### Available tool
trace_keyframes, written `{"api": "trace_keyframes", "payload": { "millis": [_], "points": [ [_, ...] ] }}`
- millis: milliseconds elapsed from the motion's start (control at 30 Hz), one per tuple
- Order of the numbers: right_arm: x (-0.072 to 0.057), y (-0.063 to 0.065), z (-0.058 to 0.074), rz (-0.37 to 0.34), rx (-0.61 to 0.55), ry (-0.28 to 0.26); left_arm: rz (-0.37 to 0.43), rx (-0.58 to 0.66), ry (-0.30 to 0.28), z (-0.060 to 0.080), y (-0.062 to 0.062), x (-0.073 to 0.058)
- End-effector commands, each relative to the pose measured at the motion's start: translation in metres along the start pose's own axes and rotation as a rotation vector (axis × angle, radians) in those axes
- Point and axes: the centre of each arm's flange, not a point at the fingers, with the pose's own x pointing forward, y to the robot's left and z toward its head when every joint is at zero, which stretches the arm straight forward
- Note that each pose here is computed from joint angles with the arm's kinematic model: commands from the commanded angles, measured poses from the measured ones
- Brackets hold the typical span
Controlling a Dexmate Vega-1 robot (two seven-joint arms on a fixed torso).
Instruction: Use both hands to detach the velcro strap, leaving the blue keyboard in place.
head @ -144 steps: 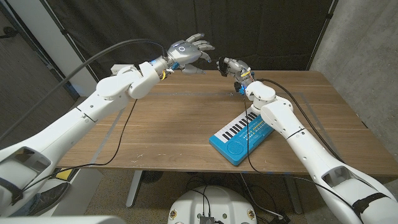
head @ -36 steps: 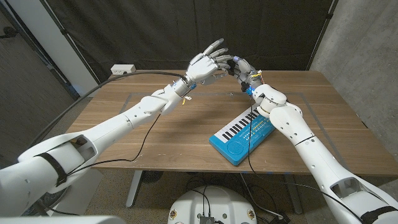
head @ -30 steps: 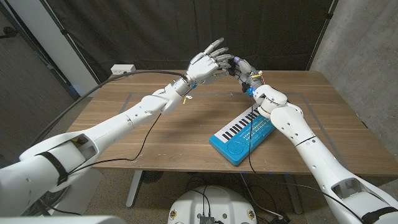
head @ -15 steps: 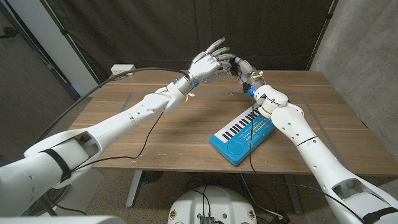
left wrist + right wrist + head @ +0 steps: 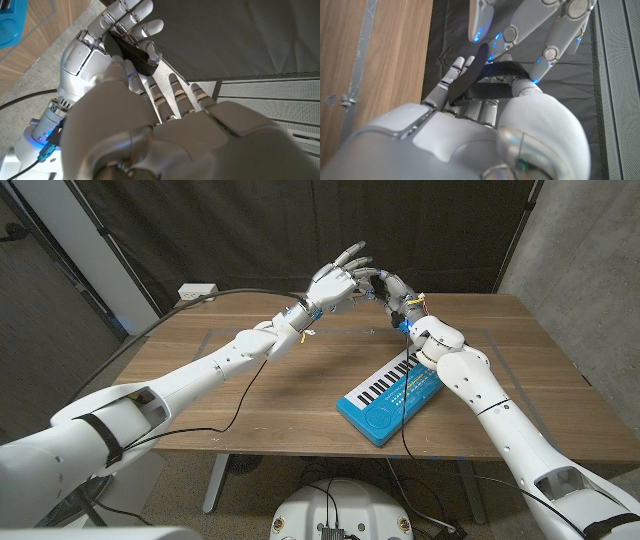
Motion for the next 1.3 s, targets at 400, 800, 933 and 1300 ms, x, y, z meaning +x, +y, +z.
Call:
{"api": "trace_keyframes", "payload": {
  "millis": [400, 800, 933, 1300],
  "points": [
    [-0.005, 0.0, 0.002, 0.013, 0.007, -0.019, 0.102, -0.034, 0.031, 0.0, 0.004, -0.005],
    [-0.007, 0.001, 0.01, 0.02, 0.029, -0.022, 0.071, -0.044, 0.03, 0.004, 0.004, -0.015],
    [-0.008, 0.0, 0.014, 0.025, 0.036, -0.029, 0.064, -0.053, 0.038, 0.004, 0.005, -0.019],
    [-0.011, 0.0, 0.025, 0.035, 0.054, -0.058, 0.032, -0.07, 0.045, 0.009, 0.004, -0.027]
  ]
}}
